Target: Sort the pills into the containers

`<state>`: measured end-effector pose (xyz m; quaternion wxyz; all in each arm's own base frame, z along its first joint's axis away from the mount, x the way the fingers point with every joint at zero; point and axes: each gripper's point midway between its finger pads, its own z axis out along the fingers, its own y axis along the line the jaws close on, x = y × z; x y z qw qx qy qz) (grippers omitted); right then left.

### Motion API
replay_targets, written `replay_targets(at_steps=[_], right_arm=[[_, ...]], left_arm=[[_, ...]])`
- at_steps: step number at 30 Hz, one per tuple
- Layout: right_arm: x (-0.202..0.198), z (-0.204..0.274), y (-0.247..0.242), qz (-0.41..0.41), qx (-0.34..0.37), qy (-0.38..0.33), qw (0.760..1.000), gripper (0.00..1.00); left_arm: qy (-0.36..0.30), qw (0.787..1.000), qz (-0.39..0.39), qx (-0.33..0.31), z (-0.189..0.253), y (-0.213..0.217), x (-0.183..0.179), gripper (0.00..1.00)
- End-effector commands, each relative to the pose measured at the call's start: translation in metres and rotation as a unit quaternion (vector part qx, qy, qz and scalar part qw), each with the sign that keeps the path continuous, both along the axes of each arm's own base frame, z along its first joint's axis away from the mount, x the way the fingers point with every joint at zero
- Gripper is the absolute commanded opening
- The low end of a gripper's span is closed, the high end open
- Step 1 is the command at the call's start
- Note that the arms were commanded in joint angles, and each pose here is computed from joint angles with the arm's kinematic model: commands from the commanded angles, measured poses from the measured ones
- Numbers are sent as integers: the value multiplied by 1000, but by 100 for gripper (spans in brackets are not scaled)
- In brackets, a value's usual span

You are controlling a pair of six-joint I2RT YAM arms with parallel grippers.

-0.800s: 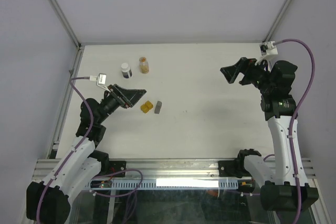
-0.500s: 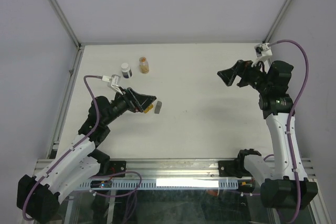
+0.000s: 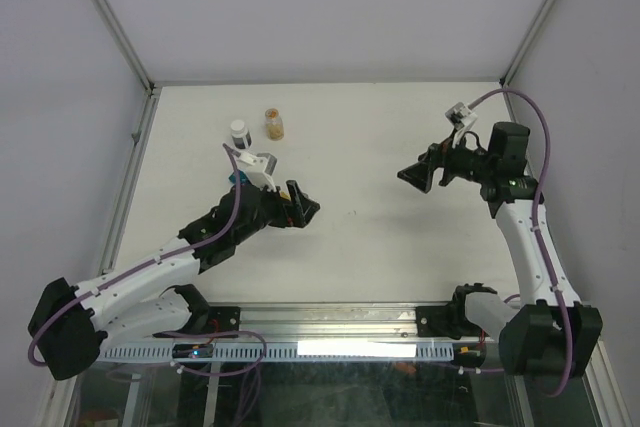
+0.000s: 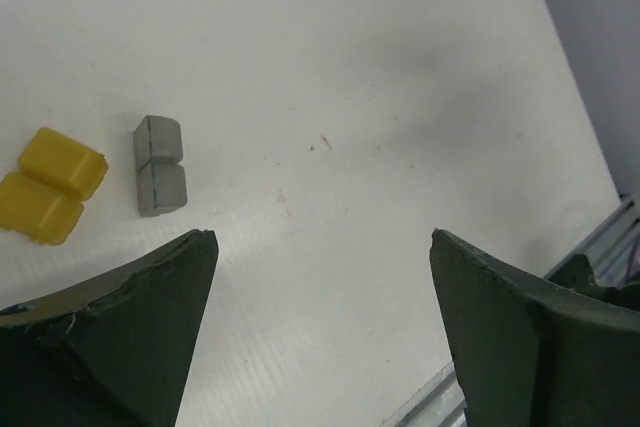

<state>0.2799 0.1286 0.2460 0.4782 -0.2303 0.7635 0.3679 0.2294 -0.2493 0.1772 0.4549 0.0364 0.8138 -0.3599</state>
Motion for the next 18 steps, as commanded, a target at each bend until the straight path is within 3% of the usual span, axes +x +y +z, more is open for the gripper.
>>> replay_targets(at_steps=[1, 7, 18], right_arm=[[-15, -17, 15, 90, -26, -8, 996, 100], [-18, -19, 22, 84, 10, -10, 996, 100], [-17, -16, 22, 78, 13, -3, 997, 100]], left_arm=[[-12, 997, 47, 59, -4, 3, 16, 90], [16, 992, 70, 109, -26, 1, 28, 83], [28, 972, 92, 215, -61, 2, 56, 69]])
